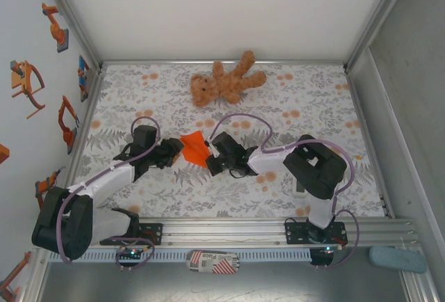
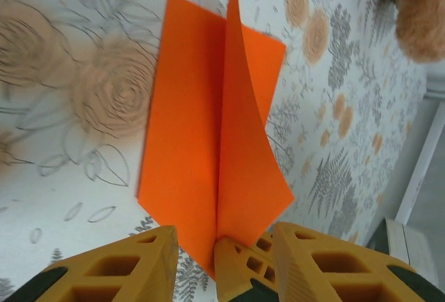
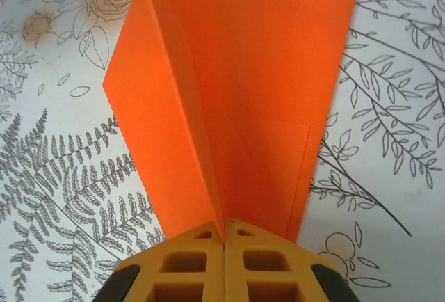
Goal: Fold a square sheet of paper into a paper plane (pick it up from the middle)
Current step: Fourth fold the wing at the center of the table.
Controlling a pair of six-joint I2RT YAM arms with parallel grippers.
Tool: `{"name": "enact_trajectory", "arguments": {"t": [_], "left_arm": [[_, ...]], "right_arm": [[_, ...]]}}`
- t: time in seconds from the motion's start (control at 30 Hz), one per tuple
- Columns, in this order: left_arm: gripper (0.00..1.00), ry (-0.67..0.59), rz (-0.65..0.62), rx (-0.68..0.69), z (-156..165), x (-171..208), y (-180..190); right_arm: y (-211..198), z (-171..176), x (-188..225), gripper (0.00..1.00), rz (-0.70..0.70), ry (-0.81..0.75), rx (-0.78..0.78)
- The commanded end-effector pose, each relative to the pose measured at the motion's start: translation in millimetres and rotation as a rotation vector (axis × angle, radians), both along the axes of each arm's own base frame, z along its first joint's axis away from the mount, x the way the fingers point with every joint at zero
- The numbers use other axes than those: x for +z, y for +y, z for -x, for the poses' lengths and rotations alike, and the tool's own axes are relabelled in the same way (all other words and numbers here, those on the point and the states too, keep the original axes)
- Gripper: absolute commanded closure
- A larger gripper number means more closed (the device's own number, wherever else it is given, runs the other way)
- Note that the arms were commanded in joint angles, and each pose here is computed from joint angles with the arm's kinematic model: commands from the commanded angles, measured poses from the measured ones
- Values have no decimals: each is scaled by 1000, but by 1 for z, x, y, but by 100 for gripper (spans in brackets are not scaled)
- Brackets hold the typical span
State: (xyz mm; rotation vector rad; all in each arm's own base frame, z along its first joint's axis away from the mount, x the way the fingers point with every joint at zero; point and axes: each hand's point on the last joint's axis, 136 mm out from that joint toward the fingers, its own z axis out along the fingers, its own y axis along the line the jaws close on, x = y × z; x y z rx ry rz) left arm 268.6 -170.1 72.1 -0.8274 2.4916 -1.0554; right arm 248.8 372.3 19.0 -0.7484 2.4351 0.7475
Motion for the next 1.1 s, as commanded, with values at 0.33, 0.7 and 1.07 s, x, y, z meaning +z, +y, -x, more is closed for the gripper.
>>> {"name": "enact_trajectory", "arguments": {"t": [0.33, 0.7, 1.07], "left_arm": [[58, -118, 71, -188, -11, 1, -52], [55, -90, 51, -285, -12, -15, -70], [56, -60, 13, -306, -15, -29, -73]], "right_arm": [[-13, 10, -12, 100, -161, 298, -91], [-16, 7, -12, 100, -213, 336, -105], [-20, 4, -14, 100, -215, 342, -116]]}}
